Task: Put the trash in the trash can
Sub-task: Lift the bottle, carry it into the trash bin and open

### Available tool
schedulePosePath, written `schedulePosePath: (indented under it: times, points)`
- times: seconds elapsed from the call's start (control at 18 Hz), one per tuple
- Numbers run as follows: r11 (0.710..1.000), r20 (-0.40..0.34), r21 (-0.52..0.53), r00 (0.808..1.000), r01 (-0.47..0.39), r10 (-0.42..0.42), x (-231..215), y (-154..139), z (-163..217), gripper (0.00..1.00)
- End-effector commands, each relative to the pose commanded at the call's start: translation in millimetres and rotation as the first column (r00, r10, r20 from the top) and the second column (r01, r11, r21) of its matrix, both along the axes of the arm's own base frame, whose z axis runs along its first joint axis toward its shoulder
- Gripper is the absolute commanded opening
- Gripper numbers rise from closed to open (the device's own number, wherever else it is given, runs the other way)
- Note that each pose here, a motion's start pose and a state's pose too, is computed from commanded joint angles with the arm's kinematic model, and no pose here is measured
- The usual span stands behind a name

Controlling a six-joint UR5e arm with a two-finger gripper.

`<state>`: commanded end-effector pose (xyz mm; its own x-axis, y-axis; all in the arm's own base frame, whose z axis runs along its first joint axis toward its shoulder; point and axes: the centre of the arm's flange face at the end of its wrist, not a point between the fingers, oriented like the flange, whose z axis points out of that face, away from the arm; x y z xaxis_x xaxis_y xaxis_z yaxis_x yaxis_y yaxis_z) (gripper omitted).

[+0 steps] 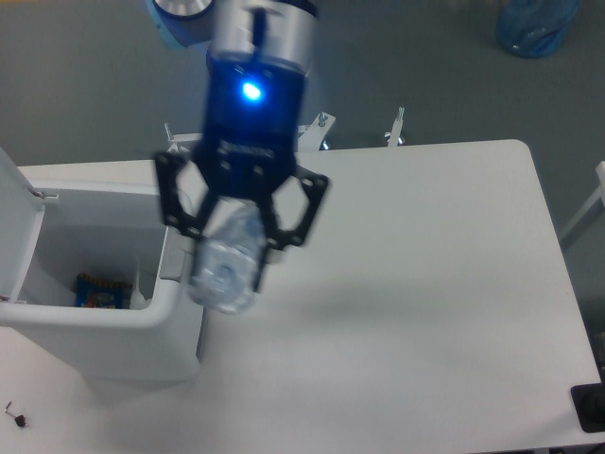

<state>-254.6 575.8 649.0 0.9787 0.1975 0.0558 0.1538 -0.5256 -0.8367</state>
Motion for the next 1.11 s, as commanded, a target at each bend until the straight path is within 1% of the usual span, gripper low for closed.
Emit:
schedulePosePath:
  times: [0.17,0.28,0.39,0.5,0.56,0.67,0.72,0.78,0.83,1.0,1.11]
  points:
    - [0.999,0.01,-0.013,0.999,0.051,-0.051,28,14,-9,0.55]
    - [0.993,0.027,-0.042,0.994,0.11,-0.109,60,30,-29,0.55]
    - [0.989,0.042,-0.058,0.99,0.133,-0.131,71,37,-41,0.55]
    - [0.98,0.056,-0.078,0.983,0.181,-0.177,95,52,-56,0.55]
    - [0.977,0.061,-0.092,0.98,0.193,-0.188,100,55,-65,0.55]
    - [0.975,0.067,-0.101,0.979,0.199,-0.192,101,58,-72,0.55]
    - [0.975,0.069,-0.102,0.979,0.2,-0.193,101,59,-73,0.62]
    - [0.974,0.065,-0.102,0.978,0.202,-0.196,101,59,-73,0.77]
    - [0.973,0.063,-0.104,0.978,0.205,-0.199,101,58,-74,1.0]
    - [0.973,0.074,-0.111,0.978,0.203,-0.195,101,56,-79,1.0]
    - [0.978,0.082,-0.119,0.984,0.168,-0.159,85,53,-82,1.0]
